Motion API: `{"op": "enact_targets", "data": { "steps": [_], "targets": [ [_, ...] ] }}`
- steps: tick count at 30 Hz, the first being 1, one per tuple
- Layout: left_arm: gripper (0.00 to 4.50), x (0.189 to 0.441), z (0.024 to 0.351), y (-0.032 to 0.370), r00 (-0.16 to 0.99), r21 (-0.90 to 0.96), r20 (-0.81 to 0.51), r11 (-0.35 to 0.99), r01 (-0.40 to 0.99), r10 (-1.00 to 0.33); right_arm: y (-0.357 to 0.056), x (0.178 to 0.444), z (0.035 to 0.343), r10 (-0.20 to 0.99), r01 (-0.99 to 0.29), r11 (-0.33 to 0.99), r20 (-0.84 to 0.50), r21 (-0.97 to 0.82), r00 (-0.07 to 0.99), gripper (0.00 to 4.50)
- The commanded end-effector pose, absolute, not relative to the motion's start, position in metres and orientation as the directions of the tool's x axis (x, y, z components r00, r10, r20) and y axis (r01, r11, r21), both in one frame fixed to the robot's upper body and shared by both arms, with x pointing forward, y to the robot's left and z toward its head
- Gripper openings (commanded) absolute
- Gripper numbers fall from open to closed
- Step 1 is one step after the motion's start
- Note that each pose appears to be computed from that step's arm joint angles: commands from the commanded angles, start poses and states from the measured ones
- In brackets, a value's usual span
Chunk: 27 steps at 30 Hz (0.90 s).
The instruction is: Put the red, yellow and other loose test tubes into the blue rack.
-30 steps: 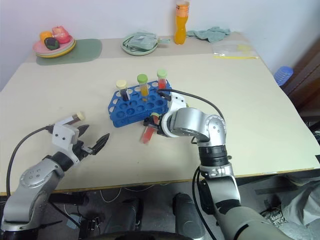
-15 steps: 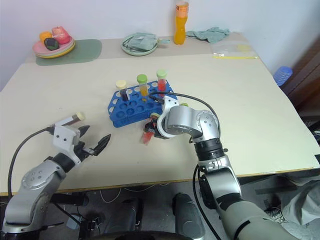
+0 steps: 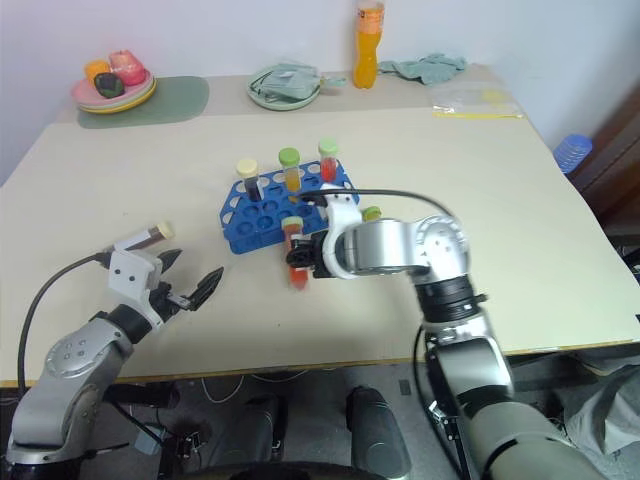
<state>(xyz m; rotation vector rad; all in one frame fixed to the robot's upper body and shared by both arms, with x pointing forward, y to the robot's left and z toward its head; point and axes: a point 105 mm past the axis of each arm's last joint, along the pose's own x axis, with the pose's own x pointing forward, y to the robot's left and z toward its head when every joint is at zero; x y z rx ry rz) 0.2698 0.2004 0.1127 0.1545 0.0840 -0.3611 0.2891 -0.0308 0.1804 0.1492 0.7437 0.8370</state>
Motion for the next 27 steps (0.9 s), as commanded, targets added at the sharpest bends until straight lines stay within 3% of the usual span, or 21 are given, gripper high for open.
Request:
{"op": "enact_targets", "data": {
  "steps": [1, 4, 6, 10, 13, 27],
  "targets": [
    [4.5, 0.269, 0.123, 0.204, 0.937, 0.171, -0.071, 0.921, 0.351, -0.343, -0.032, 0.272, 0.24, 0.833, -0.83, 0.531, -0.286, 0.174, 0.473, 0.76],
    [4.5, 0.271, 0.126, 0.202, 0.936, 0.168, -0.055, 0.921, 0.353, -0.348, -0.053, 0.307, 0.26, 0.765, -0.768, 0.637, -0.066, -0.064, 0.64, 0.76],
    [4.5, 0.273, 0.129, 0.195, 0.927, 0.161, -0.035, 0.914, 0.373, -0.372, -0.068, 0.334, 0.255, 0.69, -0.679, 0.718, 0.026, -0.151, 0.724, 0.76],
    [4.5, 0.276, 0.137, 0.174, 0.9, 0.142, 0.007, 0.891, 0.431, -0.436, -0.074, 0.367, 0.239, 0.574, -0.542, 0.816, 0.178, -0.2, 0.799, 0.76],
    [4.5, 0.276, 0.145, 0.156, 0.876, 0.132, 0.041, 0.872, 0.472, -0.48, -0.073, 0.382, 0.227, 0.466, -0.445, 0.885, 0.272, -0.138, 0.842, 0.76],
    [4.5, 0.263, 0.163, 0.114, 0.788, 0.11, 0.067, 0.79, 0.604, -0.612, -0.081, 0.392, 0.185, 0.358, -0.346, 0.934, 0.273, -0.091, 0.893, 0.76]
  ]
}}
